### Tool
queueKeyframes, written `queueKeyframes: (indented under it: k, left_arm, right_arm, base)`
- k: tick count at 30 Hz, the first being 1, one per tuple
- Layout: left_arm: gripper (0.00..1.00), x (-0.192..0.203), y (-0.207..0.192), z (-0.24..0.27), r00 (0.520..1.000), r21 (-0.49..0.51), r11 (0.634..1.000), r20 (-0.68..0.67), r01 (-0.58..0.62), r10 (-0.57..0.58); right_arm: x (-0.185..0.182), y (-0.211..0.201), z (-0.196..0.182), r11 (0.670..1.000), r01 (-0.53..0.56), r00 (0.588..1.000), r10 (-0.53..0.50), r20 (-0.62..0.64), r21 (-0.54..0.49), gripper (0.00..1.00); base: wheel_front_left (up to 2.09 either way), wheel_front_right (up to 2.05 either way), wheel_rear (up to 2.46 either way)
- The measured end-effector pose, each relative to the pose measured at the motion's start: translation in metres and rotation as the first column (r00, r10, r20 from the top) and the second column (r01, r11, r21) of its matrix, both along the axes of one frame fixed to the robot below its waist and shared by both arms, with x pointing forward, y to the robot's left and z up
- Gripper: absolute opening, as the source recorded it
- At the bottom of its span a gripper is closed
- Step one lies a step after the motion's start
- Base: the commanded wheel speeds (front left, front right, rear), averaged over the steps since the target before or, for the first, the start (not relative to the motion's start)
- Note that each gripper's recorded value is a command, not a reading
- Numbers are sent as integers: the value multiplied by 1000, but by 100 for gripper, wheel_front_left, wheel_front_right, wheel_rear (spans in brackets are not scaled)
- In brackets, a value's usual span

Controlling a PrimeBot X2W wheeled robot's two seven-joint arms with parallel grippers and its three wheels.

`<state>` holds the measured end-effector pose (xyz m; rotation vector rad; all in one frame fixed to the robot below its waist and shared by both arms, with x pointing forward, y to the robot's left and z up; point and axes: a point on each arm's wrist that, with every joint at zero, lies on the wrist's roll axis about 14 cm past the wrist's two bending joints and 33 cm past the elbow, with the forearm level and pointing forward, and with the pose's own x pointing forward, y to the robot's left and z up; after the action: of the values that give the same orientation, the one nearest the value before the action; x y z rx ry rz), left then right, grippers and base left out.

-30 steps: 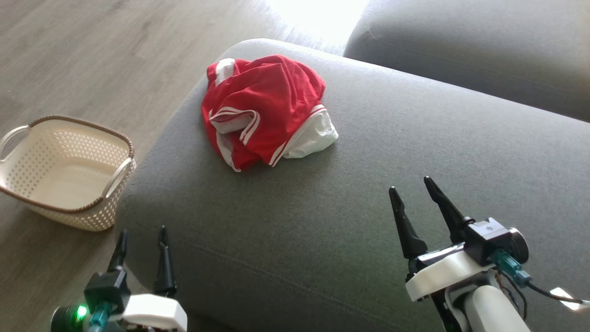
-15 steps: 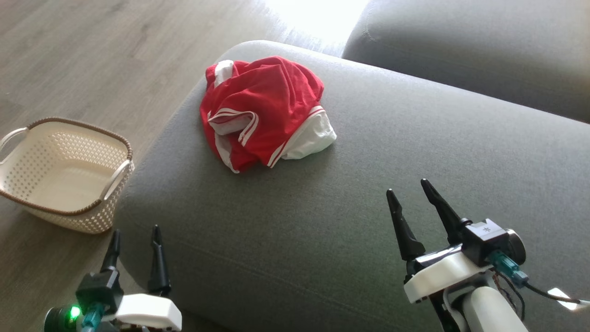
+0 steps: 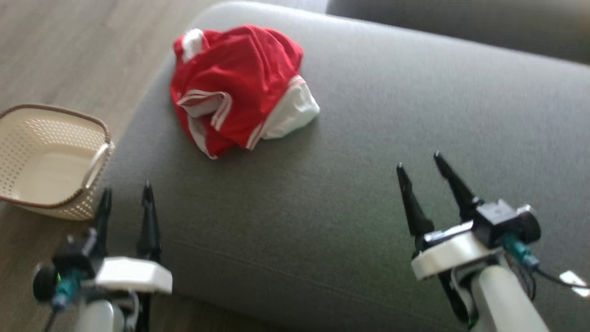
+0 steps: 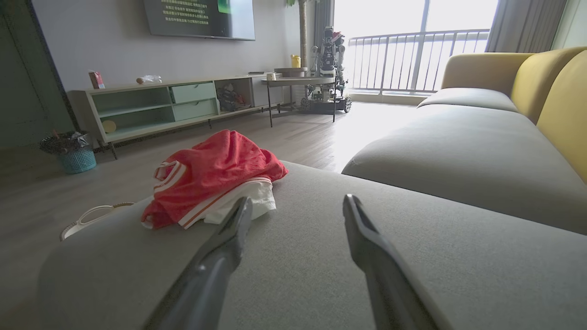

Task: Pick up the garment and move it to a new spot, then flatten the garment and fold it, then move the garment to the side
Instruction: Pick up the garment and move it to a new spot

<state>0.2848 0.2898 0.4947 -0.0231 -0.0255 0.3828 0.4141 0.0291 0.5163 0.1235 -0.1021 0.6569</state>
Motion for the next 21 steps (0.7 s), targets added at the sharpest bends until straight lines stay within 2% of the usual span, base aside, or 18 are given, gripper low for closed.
queueKeyframes:
  k: [7,8,11,16,21]
  left_arm:
    - [100,72,4,18,992,55,991,26,120,-122]
    - [100,72,4,18,992,55,991,26,120,-122]
    - [100,110,4,20,986,9,986,16,168,-169]
    - [100,173,-10,18,958,-62,959,-64,276,-280]
    - [100,214,-22,-3,904,-98,931,-221,353,-366]
  right_arm:
    - [33,-20,-3,997,76,997,-76,28,1,100]
    - [33,-20,-3,997,76,997,-76,28,1,100]
    - [46,-34,-9,993,119,993,-119,29,-6,100]
    - [66,-62,-11,980,201,979,-201,42,-3,100]
    - [75,-83,-21,966,257,966,-256,34,-16,100]
  base:
    - [0,0,0]
    - [0,0,0]
    - [0,0,0]
    - [0,0,0]
    - [0,0,0]
